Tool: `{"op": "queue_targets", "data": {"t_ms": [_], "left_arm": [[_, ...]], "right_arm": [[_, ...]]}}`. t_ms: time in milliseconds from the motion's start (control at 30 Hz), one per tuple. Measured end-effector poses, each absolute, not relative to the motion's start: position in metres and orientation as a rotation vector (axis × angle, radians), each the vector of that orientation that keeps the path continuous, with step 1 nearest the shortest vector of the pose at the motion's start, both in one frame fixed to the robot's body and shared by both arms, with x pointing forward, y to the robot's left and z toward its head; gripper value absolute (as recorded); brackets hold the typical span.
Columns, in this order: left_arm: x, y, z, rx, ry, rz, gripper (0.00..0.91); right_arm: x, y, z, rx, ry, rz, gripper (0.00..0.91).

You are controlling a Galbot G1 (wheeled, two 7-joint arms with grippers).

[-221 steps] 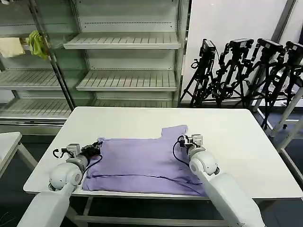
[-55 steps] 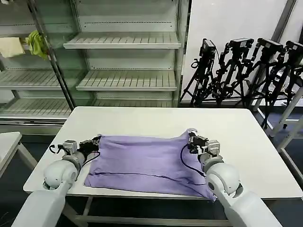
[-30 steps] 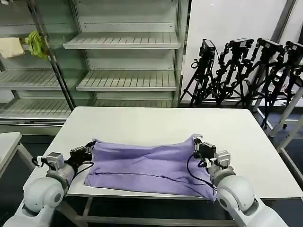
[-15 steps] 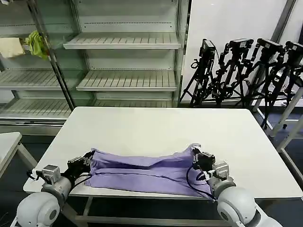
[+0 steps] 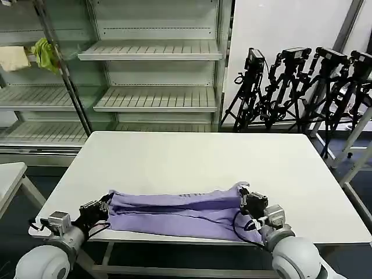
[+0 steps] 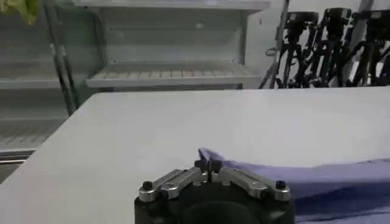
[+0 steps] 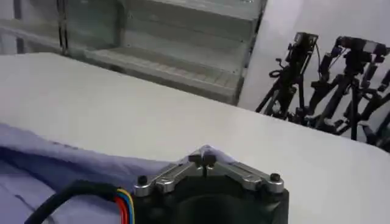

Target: Fold and organize the clothes.

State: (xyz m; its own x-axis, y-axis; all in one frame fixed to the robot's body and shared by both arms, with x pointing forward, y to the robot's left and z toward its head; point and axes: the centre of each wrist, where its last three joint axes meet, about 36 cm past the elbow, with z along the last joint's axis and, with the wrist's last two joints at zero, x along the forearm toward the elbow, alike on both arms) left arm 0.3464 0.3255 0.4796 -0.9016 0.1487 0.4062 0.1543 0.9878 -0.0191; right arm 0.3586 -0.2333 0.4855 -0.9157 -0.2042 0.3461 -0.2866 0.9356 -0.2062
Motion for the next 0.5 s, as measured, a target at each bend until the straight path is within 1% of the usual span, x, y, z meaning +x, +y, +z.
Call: {"op": "queue_targets", "data": {"t_ms": [400, 467, 500], "left_arm": [[0.345, 0.325, 0.463, -0.201, -2.670, -0.034, 0.010], [0.344, 0.324, 0.460, -0.197, -2.662, -0.039, 0.020], [0.344, 0.323, 0.459, -0.195, -2.658, -0.042, 0.081]], "right_arm": [[0.344, -0.235, 0.472, 0.358, -2.724, 0.436, 0.000], [0.342, -0.235, 0.471, 0.353, -2.715, 0.450, 0.000], [0.340, -0.235, 0.470, 0.351, -2.710, 0.456, 0.000]]}}
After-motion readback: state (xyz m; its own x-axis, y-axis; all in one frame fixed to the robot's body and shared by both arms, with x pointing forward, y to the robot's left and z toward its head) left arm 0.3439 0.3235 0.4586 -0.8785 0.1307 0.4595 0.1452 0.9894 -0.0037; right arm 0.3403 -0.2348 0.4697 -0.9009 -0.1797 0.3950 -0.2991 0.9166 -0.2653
